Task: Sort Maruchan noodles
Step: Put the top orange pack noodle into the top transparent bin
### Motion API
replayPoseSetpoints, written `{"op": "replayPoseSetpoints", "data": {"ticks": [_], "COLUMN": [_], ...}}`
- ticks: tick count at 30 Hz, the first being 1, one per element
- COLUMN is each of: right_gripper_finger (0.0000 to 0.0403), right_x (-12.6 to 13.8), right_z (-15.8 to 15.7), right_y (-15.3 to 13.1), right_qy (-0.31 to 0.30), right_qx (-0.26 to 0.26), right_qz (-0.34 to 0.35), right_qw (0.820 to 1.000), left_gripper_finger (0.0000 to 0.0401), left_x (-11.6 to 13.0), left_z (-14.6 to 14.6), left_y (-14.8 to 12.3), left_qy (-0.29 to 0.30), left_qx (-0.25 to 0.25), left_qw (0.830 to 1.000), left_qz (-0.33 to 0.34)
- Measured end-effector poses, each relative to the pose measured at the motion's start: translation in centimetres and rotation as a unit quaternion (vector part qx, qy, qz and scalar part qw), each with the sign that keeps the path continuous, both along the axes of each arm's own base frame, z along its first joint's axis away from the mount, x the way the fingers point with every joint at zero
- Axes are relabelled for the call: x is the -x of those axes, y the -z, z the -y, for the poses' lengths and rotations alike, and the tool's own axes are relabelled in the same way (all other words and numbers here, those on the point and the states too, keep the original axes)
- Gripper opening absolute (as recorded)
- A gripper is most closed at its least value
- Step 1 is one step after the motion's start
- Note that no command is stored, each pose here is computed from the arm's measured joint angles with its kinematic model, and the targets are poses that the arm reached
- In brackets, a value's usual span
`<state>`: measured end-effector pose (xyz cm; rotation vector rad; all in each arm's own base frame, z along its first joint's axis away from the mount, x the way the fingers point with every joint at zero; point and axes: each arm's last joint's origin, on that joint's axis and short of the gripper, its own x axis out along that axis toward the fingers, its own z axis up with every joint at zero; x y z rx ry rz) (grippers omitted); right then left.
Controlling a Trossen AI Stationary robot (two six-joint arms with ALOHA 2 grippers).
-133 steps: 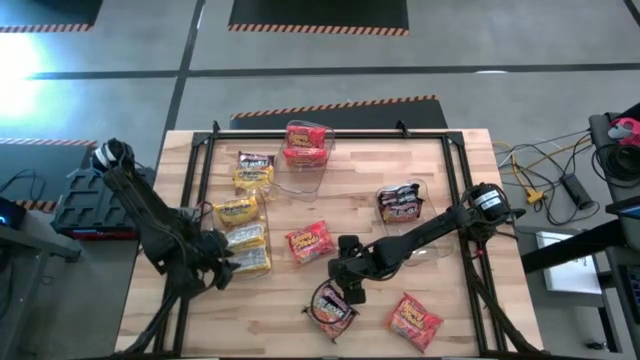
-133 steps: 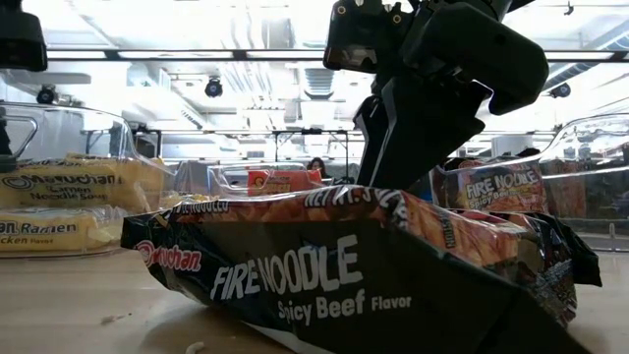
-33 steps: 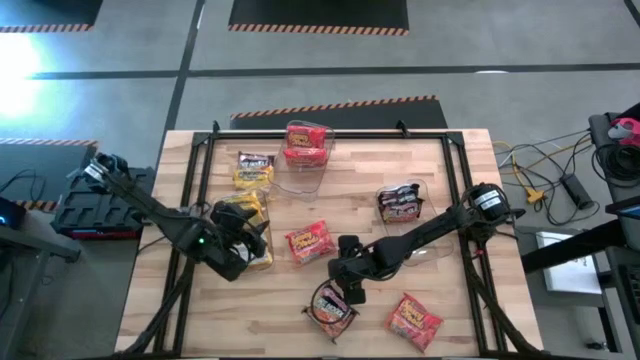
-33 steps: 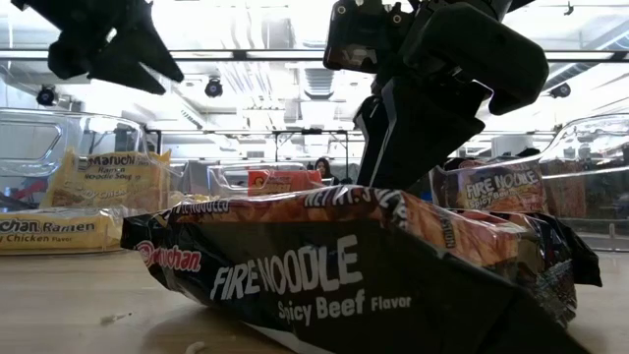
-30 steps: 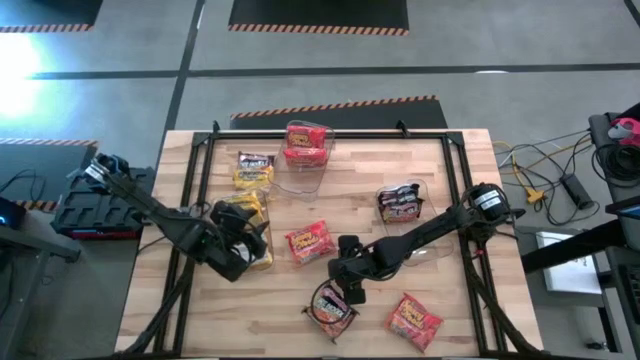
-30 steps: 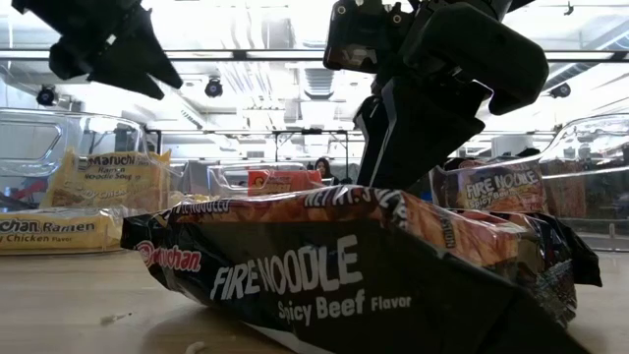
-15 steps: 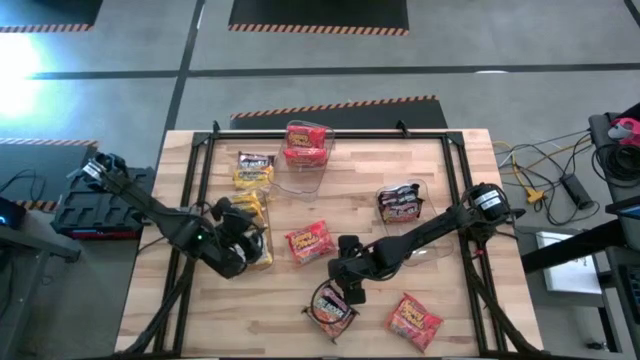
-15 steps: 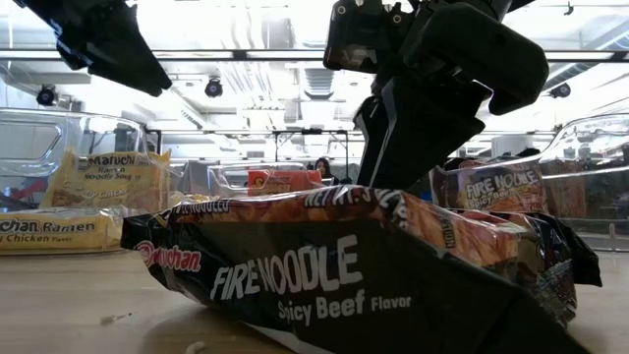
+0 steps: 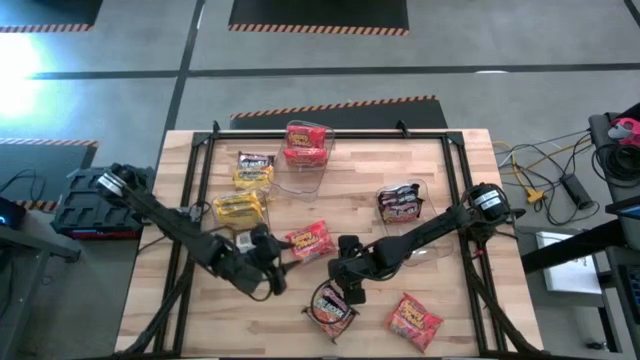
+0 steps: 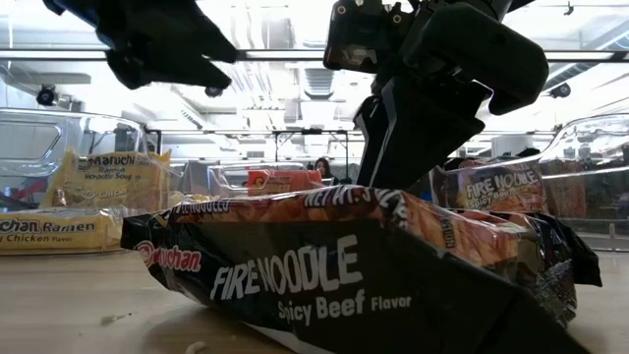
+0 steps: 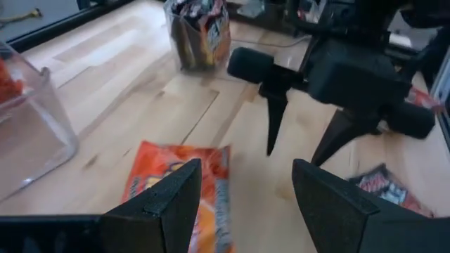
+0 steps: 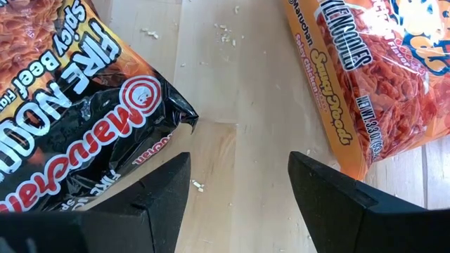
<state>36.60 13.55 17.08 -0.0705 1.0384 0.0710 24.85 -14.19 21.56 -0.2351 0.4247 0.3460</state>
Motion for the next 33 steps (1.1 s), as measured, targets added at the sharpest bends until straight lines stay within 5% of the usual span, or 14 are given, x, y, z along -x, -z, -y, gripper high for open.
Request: {"op": "replayPoseSetpoints", "data": {"ticks": [9,19,33], "right_gripper_finger": [0.0231,0.0231,0.0231], "right_x": [0.0,0.0,-0.4], "right_z": [0.0,0.0,-0.1], "right_y": [0.0,0.0,-0.2], "right_qy": [0.0,0.0,-0.001], "right_qx": [0.0,0.0,-0.009], "right_qz": [0.0,0.0,0.023], "right_qw": [1.0,1.0,1.0], "left_gripper_finger": [0.0206,0.0206,0.0206], "left_x": [-2.0,-2.9,-1.2], "left_z": [2.1,3.3,1.7], "left_y": [3.4,1.8,0.3], "left_qy": [-0.001,0.093,0.107], "left_qx": [-0.023,-0.058,-0.063], "left_qw": [1.0,0.994,0.989], "left_qz": [-0.004,-0.027,-0.078]}}
